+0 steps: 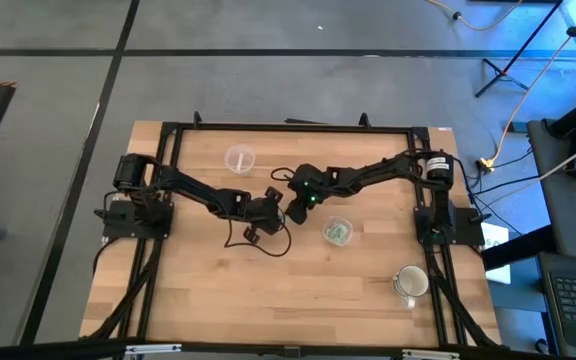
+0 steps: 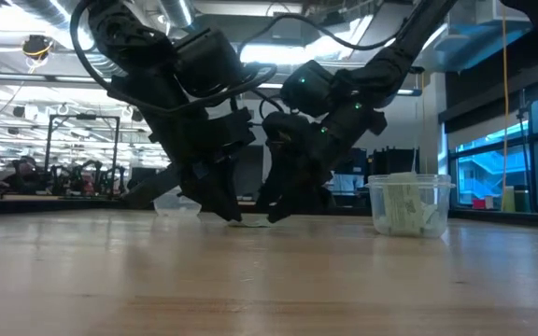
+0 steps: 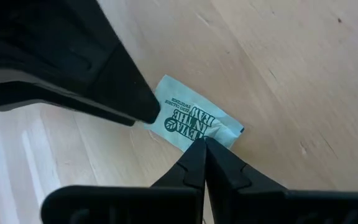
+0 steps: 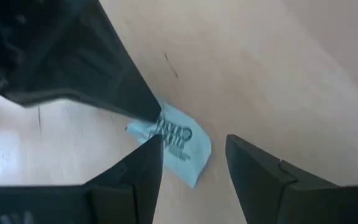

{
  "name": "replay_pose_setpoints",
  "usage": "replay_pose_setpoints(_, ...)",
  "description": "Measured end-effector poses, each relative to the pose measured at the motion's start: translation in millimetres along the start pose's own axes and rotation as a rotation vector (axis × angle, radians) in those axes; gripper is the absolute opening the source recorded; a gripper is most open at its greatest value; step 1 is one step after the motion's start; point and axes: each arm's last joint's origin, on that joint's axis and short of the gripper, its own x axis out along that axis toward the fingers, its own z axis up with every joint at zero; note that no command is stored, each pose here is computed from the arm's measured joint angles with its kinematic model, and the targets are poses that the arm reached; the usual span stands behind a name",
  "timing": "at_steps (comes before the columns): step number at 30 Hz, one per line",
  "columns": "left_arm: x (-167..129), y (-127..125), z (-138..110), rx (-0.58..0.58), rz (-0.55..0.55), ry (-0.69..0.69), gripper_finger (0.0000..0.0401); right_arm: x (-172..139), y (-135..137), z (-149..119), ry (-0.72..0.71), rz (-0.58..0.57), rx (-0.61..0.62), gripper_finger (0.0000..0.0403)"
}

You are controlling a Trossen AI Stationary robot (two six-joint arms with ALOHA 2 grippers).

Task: Pick and place Stevia / Truvia into bins
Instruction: Put the stevia packet into the bottom transparent container

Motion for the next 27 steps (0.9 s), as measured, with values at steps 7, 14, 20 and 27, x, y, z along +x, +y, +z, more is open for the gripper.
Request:
replay_pose_setpoints(7,1.1,5.1,-0.7,-0.012,0.022,-0.012,0.0002,4.9,-2.3,-1.8,0.01,0.011,0.003,0.0166)
replay_pose_setpoints(14,1.2,5.5,-0.8,-0.011,0.024,-0.012,0.0002,7.9,-3.6,-2.7,0.021,0.03,0.002,0.0148)
replay_pose_setpoints(20,1.0,5.5,-0.7,-0.019,0.025,-0.011,0.0002,8.3,-4.2,-3.4,0.026,0.027,0.006,0.0118)
replay_pose_setpoints(27,0.9,5.5,-0.7,-0.021,0.024,-0.011,0.0002,8.6,-5.0,-3.7,0.027,0.027,-0.017,0.0074)
